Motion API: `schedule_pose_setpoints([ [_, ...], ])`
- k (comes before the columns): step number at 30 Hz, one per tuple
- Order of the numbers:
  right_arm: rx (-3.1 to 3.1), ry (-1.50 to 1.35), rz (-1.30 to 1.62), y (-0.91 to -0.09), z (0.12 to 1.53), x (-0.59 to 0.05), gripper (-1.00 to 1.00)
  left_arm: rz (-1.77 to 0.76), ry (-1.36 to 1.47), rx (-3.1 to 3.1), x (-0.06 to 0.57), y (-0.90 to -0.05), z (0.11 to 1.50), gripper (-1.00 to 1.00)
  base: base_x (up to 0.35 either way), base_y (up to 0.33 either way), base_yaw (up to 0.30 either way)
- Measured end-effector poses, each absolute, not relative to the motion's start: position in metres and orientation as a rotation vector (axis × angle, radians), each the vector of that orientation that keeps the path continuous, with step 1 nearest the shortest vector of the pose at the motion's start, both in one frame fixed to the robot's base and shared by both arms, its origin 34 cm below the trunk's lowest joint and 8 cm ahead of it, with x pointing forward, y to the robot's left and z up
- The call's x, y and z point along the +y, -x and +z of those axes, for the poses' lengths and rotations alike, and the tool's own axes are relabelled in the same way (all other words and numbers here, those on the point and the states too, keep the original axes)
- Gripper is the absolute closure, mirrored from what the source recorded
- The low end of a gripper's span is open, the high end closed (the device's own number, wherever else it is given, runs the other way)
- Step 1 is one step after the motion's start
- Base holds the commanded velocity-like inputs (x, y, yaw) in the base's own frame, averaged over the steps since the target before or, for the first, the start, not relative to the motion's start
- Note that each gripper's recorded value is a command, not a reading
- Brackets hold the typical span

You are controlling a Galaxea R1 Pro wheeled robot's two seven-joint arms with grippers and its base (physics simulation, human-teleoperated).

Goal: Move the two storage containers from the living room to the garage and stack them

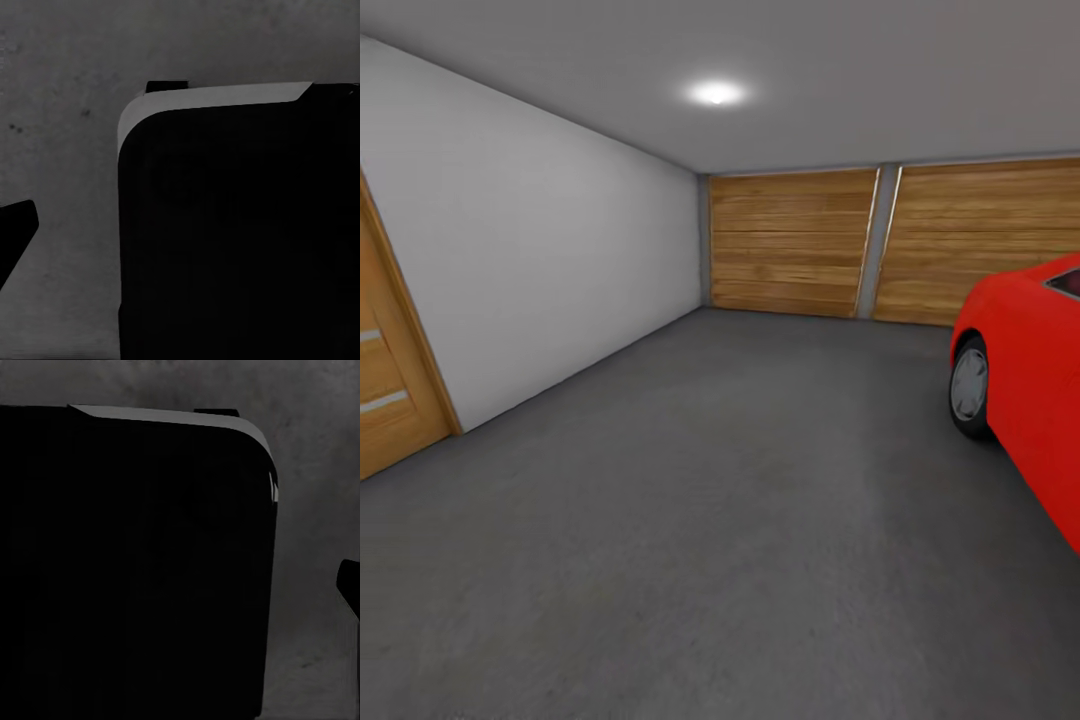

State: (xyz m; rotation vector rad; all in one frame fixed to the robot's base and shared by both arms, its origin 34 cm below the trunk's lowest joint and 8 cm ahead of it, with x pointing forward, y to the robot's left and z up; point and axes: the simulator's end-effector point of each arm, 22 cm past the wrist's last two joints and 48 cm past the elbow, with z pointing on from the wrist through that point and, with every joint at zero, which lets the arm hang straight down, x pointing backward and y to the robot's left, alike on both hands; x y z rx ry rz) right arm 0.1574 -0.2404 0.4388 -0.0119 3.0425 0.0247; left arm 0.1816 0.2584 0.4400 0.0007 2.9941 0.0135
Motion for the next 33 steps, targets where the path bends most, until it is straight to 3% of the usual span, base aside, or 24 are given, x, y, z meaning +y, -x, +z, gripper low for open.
schedule_pose_setpoints([
  [33, 3.043, 0.007, 0.024, -0.1573, 0.4388, -0.2407, -1.0, 0.013, -0.001, 2.994, 0.2584, -0.1816, 0.44, -1.0, 0.0, 0.0, 0.269],
])
